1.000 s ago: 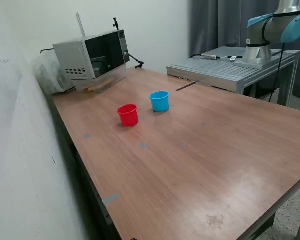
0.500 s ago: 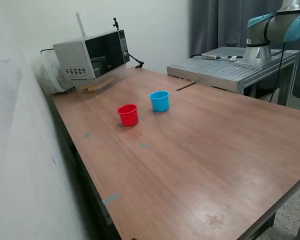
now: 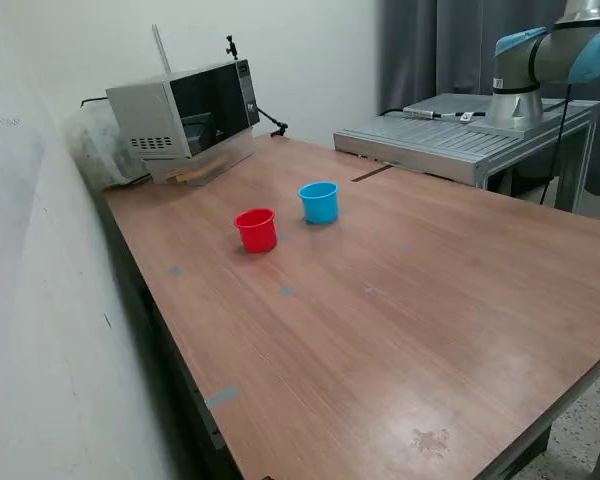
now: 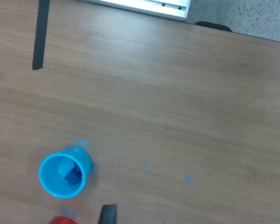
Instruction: Place red objects in the red bin, and blue objects in the blue bin.
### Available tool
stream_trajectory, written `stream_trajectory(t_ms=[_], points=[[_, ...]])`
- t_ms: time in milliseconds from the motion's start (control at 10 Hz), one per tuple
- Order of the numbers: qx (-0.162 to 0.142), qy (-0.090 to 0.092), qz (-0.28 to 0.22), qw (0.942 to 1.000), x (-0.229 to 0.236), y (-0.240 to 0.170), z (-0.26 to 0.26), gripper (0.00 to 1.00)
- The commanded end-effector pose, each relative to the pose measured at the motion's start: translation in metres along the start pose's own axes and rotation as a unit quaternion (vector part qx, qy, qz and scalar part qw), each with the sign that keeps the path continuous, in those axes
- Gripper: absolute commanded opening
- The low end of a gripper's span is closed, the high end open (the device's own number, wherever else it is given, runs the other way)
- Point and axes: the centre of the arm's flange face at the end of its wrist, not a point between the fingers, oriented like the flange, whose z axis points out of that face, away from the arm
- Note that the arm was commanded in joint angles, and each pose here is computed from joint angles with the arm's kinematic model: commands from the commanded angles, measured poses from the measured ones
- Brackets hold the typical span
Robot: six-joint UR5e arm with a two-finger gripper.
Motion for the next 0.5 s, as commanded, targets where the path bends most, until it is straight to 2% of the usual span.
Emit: stream_trajectory(t_ms=[0,400], points=[[0.002,-0.001,0.002,1.0000,-0.0034,-0.0004,0.0023,1.00],[0.003,0.000,0.002,1.0000,-0.0033,-0.0005,0.0025,1.00]])
